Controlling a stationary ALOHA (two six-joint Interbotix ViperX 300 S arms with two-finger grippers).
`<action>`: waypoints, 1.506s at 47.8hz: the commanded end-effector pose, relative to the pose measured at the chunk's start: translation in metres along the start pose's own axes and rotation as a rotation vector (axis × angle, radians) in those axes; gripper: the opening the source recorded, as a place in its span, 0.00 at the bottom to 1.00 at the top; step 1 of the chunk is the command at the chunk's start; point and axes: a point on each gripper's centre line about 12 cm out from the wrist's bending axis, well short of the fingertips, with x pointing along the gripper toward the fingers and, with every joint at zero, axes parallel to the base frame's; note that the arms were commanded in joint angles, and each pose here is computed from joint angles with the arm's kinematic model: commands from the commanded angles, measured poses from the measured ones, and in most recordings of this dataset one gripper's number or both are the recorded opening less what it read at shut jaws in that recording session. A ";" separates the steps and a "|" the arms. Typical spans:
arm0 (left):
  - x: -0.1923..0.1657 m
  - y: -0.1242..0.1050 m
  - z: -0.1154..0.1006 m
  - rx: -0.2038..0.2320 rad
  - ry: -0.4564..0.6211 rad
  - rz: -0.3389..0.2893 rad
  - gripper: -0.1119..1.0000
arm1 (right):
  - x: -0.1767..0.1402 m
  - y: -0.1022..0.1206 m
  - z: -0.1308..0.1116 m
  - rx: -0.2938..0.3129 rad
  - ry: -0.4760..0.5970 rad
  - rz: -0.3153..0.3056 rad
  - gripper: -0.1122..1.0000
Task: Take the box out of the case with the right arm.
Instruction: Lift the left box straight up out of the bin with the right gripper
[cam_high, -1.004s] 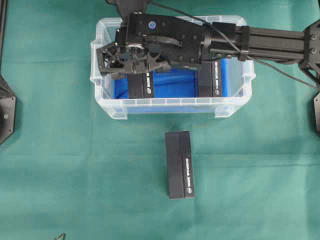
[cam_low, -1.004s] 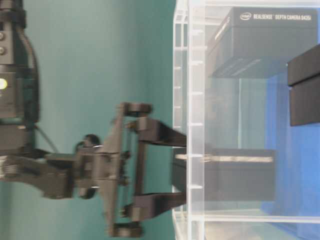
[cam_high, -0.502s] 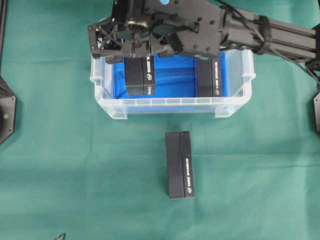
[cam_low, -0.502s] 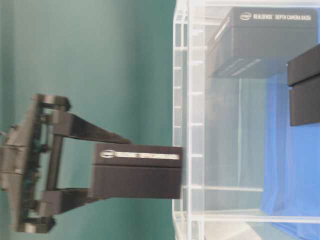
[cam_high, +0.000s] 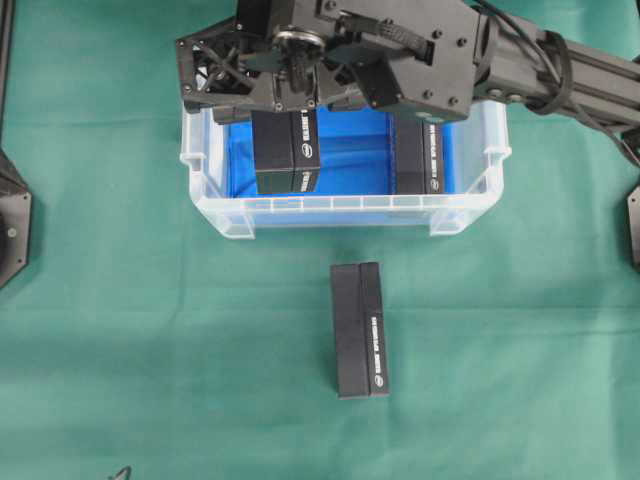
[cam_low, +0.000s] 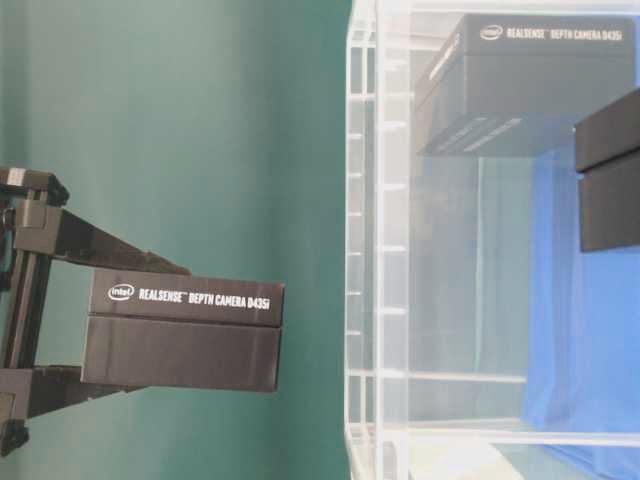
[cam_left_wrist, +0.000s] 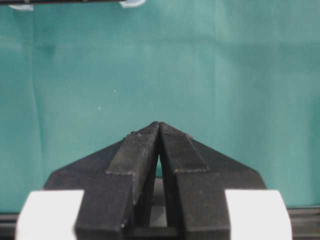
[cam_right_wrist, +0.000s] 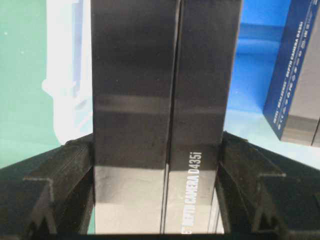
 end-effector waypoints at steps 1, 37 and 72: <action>-0.008 -0.001 0.006 0.001 -0.032 -0.003 0.10 | -0.045 -0.011 0.006 0.015 -0.009 0.097 0.71; -0.007 -0.001 0.006 0.001 -0.031 -0.003 0.10 | -0.045 -0.011 0.007 0.018 -0.021 0.095 0.71; -0.007 -0.001 0.006 0.004 -0.029 -0.003 0.10 | -0.045 -0.011 0.009 0.021 -0.025 0.096 0.71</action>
